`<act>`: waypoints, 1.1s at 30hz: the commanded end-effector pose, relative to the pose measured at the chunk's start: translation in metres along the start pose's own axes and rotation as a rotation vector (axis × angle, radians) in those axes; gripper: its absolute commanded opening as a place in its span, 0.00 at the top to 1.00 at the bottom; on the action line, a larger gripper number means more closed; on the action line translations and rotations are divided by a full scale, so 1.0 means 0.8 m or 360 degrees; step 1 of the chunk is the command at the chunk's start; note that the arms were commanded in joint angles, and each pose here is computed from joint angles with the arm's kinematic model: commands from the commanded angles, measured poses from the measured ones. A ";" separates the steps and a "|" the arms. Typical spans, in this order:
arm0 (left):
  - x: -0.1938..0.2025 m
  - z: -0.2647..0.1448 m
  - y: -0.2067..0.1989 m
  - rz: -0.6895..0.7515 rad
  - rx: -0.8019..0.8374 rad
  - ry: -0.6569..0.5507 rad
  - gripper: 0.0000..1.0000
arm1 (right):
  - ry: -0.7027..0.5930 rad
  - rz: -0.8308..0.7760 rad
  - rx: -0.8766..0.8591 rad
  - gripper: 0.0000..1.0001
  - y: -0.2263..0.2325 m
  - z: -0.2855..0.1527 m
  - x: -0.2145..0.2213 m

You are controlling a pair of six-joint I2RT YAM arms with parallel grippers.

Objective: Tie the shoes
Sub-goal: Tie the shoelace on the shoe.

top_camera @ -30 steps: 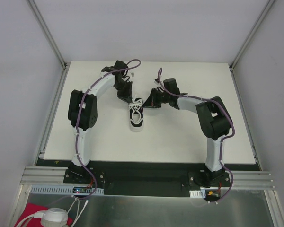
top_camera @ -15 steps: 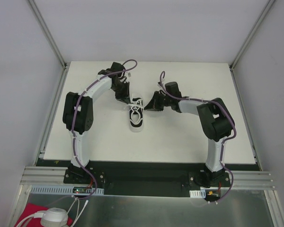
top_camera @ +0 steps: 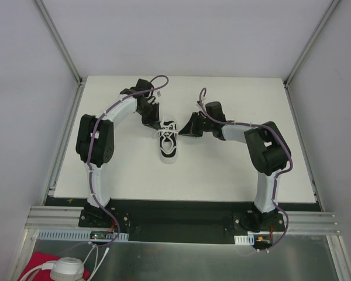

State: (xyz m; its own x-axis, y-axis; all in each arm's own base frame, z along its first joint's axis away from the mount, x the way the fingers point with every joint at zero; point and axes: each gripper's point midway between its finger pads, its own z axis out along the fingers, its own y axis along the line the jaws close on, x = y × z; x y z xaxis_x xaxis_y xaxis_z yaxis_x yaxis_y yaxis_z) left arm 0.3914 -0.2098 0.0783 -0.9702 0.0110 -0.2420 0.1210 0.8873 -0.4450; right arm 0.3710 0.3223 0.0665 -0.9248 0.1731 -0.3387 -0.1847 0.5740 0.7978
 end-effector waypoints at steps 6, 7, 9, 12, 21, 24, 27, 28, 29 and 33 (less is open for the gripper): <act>0.000 -0.030 0.039 -0.0051 -0.0128 -0.0084 1.00 | -0.0130 0.0043 0.0034 1.00 -0.011 -0.017 -0.023; -0.001 -0.030 0.039 -0.0048 -0.0127 -0.0086 1.00 | -0.0138 0.0047 0.0032 1.00 -0.012 -0.017 -0.024; 0.000 -0.030 0.040 -0.0049 -0.0130 -0.0084 1.00 | -0.0138 0.0056 0.0027 1.00 -0.012 -0.016 -0.025; -0.001 -0.030 0.039 -0.0042 -0.0120 -0.0086 1.00 | -0.0143 0.0053 0.0009 1.00 -0.009 -0.016 -0.026; 0.003 -0.028 0.050 -0.0035 -0.0186 -0.0085 1.00 | -0.0154 0.0069 0.0010 1.00 -0.011 -0.016 -0.028; 0.004 -0.029 0.053 -0.0038 -0.0199 -0.0087 1.00 | -0.0158 0.0080 0.0012 1.00 -0.013 -0.016 -0.027; 0.005 -0.028 0.054 -0.0039 -0.0204 -0.0086 1.00 | -0.0164 0.0086 0.0012 1.00 -0.015 -0.016 -0.027; 0.005 -0.028 0.055 -0.0044 -0.0206 -0.0085 1.00 | -0.0165 0.0090 0.0010 1.00 -0.015 -0.016 -0.027; 0.006 -0.028 0.055 -0.0044 -0.0206 -0.0085 1.00 | -0.0168 0.0099 0.0017 1.00 -0.017 -0.016 -0.027; 0.008 -0.028 0.057 -0.0045 -0.0210 -0.0082 1.00 | -0.0174 0.0105 0.0013 1.00 -0.019 -0.016 -0.027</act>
State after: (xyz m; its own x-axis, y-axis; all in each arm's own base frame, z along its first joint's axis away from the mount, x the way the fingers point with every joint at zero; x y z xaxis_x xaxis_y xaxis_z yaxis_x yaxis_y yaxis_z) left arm 0.3900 -0.1921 0.0685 -0.9663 -0.0244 -0.2564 0.0907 0.8995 -0.4273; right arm 0.3730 0.3176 0.0640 -0.9222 0.2308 -0.3103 -0.1410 0.5466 0.8254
